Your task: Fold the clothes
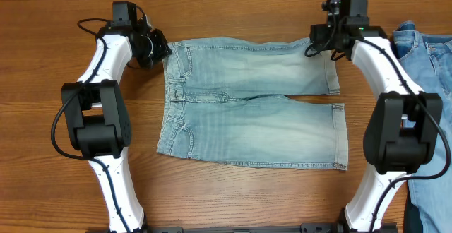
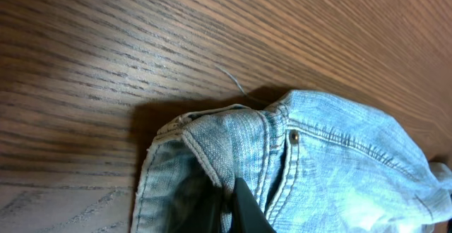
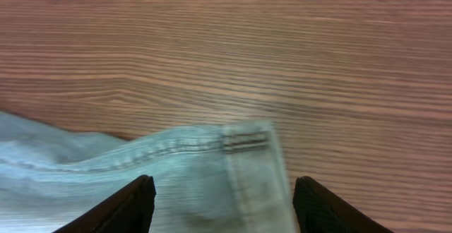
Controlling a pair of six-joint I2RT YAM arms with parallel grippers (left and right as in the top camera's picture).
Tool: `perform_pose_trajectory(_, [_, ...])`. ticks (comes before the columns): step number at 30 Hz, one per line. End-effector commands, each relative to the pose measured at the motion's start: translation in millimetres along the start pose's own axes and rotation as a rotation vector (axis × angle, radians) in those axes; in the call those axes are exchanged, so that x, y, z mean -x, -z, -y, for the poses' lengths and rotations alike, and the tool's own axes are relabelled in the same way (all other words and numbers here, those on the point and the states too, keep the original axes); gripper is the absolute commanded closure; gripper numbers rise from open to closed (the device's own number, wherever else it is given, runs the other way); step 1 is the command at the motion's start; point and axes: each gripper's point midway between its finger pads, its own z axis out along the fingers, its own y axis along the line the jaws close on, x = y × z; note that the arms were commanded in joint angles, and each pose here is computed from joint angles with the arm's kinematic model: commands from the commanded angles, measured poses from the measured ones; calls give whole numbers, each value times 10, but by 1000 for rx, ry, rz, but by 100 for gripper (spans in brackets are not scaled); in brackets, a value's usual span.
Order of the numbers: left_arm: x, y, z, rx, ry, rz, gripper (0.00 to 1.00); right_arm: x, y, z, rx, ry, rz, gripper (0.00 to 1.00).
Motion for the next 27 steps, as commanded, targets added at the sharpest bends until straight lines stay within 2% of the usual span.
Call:
perform_pose_trajectory(1, [-95, -60, 30, -24, -40, -42, 95, -70, -128, 218, 5, -23, -13, 33])
perform_pose_trajectory(4, [-98, -60, 29, -24, -39, -44, 93, -226, -337, 196, 66, -34, -47, 33])
perform_pose_trajectory(10, [-118, -59, 18, -20, -36, -51, 90, -225, -463, -44, 216, -38, -22, 35])
perform_pose_trajectory(13, [-137, -58, 9, -17, -51, -59, 90, -189, -470, -43, 216, -34, -7, 44])
perform_pose_trajectory(15, [-142, -58, -5, -10, -55, -60, 90, -197, -471, -42, 216, -34, -10, 46])
perform_pose_trajectory(21, [-148, -56, -22, -3, -54, -63, 89, -45, -502, 142, 112, -20, 51, 28])
perform_pose_trajectory(27, [-134, -56, -49, 13, -60, -55, 89, -111, -566, 140, 115, -23, 34, 27])
